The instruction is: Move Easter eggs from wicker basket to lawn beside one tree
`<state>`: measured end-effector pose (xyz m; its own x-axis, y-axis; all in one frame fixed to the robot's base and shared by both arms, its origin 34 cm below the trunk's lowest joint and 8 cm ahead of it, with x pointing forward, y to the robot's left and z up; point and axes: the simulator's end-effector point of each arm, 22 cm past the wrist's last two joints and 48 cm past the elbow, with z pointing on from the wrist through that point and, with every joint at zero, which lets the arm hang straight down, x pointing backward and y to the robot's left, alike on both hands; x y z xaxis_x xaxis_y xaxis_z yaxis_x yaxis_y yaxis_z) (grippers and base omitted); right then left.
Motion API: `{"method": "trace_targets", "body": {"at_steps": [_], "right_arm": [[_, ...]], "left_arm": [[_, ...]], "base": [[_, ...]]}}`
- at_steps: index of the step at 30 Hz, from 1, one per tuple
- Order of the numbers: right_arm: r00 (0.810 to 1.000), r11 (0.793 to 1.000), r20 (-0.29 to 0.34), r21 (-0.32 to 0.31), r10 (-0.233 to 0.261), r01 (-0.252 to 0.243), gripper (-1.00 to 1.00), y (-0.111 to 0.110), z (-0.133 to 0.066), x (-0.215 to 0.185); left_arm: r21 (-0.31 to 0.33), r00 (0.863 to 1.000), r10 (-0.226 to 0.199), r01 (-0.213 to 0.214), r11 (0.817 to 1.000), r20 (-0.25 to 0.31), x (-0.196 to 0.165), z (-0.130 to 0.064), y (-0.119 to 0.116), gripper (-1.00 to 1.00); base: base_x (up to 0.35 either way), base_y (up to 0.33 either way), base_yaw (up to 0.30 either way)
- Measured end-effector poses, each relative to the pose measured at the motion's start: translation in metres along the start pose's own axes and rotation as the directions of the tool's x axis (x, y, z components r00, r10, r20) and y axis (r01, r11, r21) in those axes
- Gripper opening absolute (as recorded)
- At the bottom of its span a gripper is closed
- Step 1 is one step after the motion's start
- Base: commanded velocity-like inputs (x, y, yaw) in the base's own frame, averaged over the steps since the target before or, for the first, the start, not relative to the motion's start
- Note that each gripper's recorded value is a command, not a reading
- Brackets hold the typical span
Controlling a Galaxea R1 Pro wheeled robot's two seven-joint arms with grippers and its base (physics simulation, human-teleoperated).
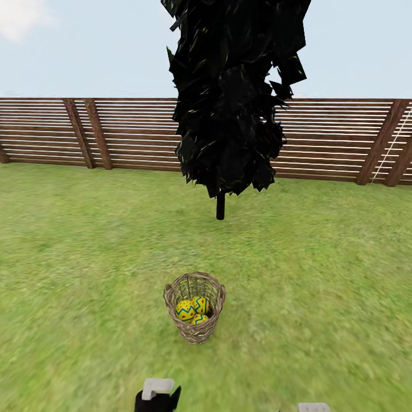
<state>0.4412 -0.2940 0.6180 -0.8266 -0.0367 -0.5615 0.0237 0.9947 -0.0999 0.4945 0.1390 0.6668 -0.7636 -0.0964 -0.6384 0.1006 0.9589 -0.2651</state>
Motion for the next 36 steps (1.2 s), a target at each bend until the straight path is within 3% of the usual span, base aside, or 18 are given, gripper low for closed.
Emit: {"method": "trace_targets", "body": {"at_steps": [2,6,9,12,17,22,26,31,32,36], "right_arm": [[1.000,1.000,-0.003,-0.001,0.000,0.000,1.00,0.001,0.000,0.002],[1.000,1.000,-0.010,-0.001,0.000,0.000,1.00,0.001,0.000,0.005],[1.000,1.000,-0.013,-0.002,-0.001,0.001,1.00,0.001,-0.001,0.006],[1.000,1.000,-0.016,-0.002,-0.001,0.001,1.00,0.001,-0.001,0.008],[1.000,1.000,-0.017,-0.002,-0.002,0.002,1.00,0.002,-0.001,0.008],[1.000,1.000,-0.017,-0.002,-0.002,0.002,1.00,0.002,-0.001,0.008],[1.000,1.000,-0.017,-0.002,-0.002,0.002,1.00,0.002,-0.001,0.008],[1.000,1.000,-0.018,-0.002,-0.003,0.003,1.00,0.002,-0.001,0.009],[1.000,1.000,-0.018,-0.002,-0.003,0.003,1.00,0.002,-0.001,0.009],[1.000,1.000,-0.019,-0.002,-0.003,0.003,1.00,0.002,-0.001,0.009]], "left_arm": [[0.053,1.000,-0.012,0.012,0.999,0.009,-0.010,-0.001,-0.009,1.00],[0.202,0.999,-0.040,0.040,0.979,-0.004,-0.029,-0.007,-0.032,1.00],[0.322,0.998,-0.059,0.050,0.946,0.019,-0.050,-0.016,-0.052,1.00],[0.439,0.996,-0.086,0.067,0.896,0.025,-0.071,-0.030,-0.072,1.00],[0.529,0.990,-0.140,0.119,0.840,-0.001,-0.094,-0.047,-0.085,1.00],[0.578,0.970,-0.240,0.215,0.787,-0.033,-0.118,-0.060,-0.089,1.00],[0.624,0.946,-0.321,0.273,0.732,-0.038,-0.150,-0.075,-0.094,1.00],[0.646,0.940,-0.339,0.284,0.709,-0.042,-0.174,-0.088,-0.102,1.00],[0.642,0.940,-0.340,0.286,0.711,-0.041,-0.179,-0.089,-0.103,1.00],[0.591,0.936,-0.352,0.293,0.751,-0.016,-0.200,-0.088,-0.101,1.00]], "base": [[0.000,0.000,0.000],[0.000,0.000,0.000],[0.000,0.000,0.000],[0.000,0.000,0.000],[0.000,0.000,0.000],[0.000,0.000,0.000],[0.000,0.000,0.000],[0.000,0.000,0.000],[0.000,0.000,0.000],[0.000,0.000,0.000]]}}
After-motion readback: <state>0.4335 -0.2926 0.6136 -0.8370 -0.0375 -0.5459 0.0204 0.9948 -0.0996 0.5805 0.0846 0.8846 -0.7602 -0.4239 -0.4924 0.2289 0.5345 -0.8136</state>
